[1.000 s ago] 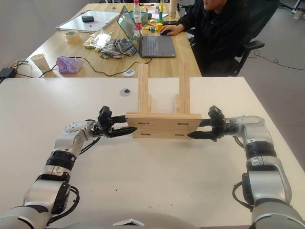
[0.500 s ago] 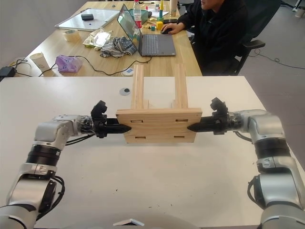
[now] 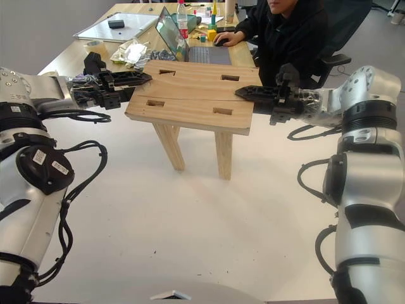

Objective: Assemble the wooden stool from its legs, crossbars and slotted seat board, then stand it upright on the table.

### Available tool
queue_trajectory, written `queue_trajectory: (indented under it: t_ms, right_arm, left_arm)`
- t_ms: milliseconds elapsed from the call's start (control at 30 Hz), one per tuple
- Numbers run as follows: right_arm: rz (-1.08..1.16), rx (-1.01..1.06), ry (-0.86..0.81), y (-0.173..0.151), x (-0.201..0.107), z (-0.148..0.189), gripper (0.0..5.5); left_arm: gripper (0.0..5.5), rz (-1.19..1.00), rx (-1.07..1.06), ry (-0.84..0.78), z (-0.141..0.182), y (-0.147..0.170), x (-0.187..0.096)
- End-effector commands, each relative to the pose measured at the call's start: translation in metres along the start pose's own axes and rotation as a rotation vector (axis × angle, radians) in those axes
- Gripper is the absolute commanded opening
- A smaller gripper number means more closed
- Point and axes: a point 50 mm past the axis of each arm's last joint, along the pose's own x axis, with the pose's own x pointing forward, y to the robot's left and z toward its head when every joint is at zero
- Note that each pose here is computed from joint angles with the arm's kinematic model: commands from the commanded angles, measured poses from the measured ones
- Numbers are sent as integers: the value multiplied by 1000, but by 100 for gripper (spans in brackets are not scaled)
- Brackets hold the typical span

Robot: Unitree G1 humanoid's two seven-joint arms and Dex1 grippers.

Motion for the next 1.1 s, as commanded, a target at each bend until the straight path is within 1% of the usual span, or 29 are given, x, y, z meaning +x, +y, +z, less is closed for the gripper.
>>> queue_trajectory:
  t_ms: [33, 67, 167, 200, 233, 367, 467, 533, 600, 700, 867, 933, 1000, 1100]
  right_arm:
    - [-293, -56, -17, -46, 2, -7, 141]
    - [-305, -59, -44, -50, 0, -6, 185]
    - [-309, -46, -94, -53, -1, -4, 270]
    - [-308, -38, -93, -54, 0, -5, 289]
    - [-309, -31, -92, -55, 1, -5, 300]
    - [-324, -26, -118, -57, -2, -5, 300]
    - [-312, -47, -139, -54, -6, -1, 300]
    - [-286, -58, -151, -49, -9, 2, 341]
    - [-265, -64, -148, -46, -11, 2, 392]
    - [-267, -85, -153, -45, -11, 4, 436]
    - [-284, -107, -263, -42, -22, 13, 441]
    - [-284, -101, -241, -42, -20, 11, 488]
    - [-348, -136, -265, -47, -21, 14, 535]
    - [-595, -301, -351, -58, -42, 24, 538]
  left_arm:
    - [256, 164, -91, 73, -37, 39, 19]
    - [278, 161, -94, 60, -38, 39, 21]
    - [350, 188, -109, 7, -35, 42, 23]
    - [353, 198, -115, -7, -34, 44, 24]
    - [353, 204, -119, -17, -32, 45, 23]
    - [353, 207, -90, -170, -12, 43, 19]
    - [353, 195, -64, -239, -1, 41, 11]
    - [353, 172, -55, -297, 8, 39, 3]
    - [396, 156, -52, -316, 11, 39, 0]
    - [423, 172, -28, -354, 13, 44, -4]
    - [423, 193, 5, -556, 30, 59, -28]
    - [423, 188, -6, -598, 31, 63, -31]
    - [423, 168, 5, -614, 31, 62, -30]
    - [423, 146, 34, -668, 32, 62, -37]
